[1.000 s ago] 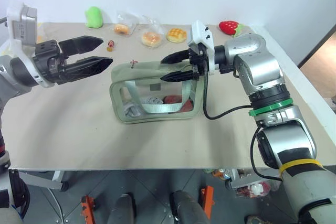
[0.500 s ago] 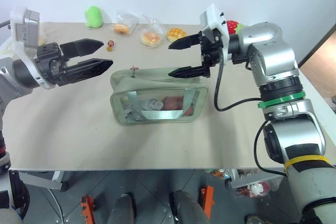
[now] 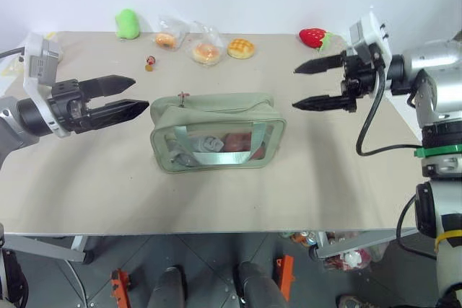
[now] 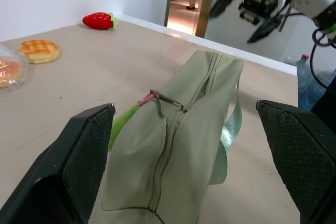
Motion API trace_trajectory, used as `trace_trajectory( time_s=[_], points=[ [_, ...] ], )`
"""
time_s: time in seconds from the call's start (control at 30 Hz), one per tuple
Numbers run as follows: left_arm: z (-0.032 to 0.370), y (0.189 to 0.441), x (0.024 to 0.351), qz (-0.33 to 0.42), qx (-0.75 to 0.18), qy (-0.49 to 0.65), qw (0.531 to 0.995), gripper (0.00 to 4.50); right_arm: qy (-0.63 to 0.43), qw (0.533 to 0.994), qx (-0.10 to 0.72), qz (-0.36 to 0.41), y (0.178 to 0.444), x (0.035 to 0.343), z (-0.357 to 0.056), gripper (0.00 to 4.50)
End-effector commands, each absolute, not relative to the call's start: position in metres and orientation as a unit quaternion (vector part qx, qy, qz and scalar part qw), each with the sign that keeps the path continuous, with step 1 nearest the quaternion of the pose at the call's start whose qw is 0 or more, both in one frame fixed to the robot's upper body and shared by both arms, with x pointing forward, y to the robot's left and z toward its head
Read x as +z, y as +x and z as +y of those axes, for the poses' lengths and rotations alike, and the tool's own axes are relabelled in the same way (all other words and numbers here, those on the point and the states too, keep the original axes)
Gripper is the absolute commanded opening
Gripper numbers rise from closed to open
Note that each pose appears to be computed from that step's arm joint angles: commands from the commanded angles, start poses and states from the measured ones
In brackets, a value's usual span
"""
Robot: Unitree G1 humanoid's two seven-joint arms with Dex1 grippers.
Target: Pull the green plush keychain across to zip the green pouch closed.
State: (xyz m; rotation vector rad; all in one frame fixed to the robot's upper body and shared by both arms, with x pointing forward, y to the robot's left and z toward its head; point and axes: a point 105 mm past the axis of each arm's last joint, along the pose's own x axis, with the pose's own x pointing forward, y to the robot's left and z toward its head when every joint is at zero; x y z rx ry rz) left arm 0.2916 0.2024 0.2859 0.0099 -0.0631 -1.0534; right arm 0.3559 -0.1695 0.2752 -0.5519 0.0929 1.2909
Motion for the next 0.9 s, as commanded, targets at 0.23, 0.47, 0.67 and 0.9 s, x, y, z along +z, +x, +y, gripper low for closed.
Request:
trace_trajectory(
  time_s=[0.23,0.47,0.67,0.9],
  points=[
    [0.204,0.289,0.298,-0.053,-0.496,0.018,0.866,4.5,-0.242,0.749,0.615,0.038,0.35,0.258,-0.147,4.46],
    [0.2,0.289,0.295,-0.051,-0.498,0.017,0.865,4.5,-0.23,0.736,0.636,0.039,0.341,0.254,-0.136,3.95],
    [0.199,0.29,0.296,-0.053,-0.499,0.019,0.865,4.5,-0.223,0.728,0.647,0.041,0.332,0.254,-0.134,1.91],
    [0.2,0.293,0.298,-0.057,-0.495,0.018,0.867,4.5,-0.22,0.73,0.646,0.036,0.331,0.254,-0.131,0.05]
  ],
)
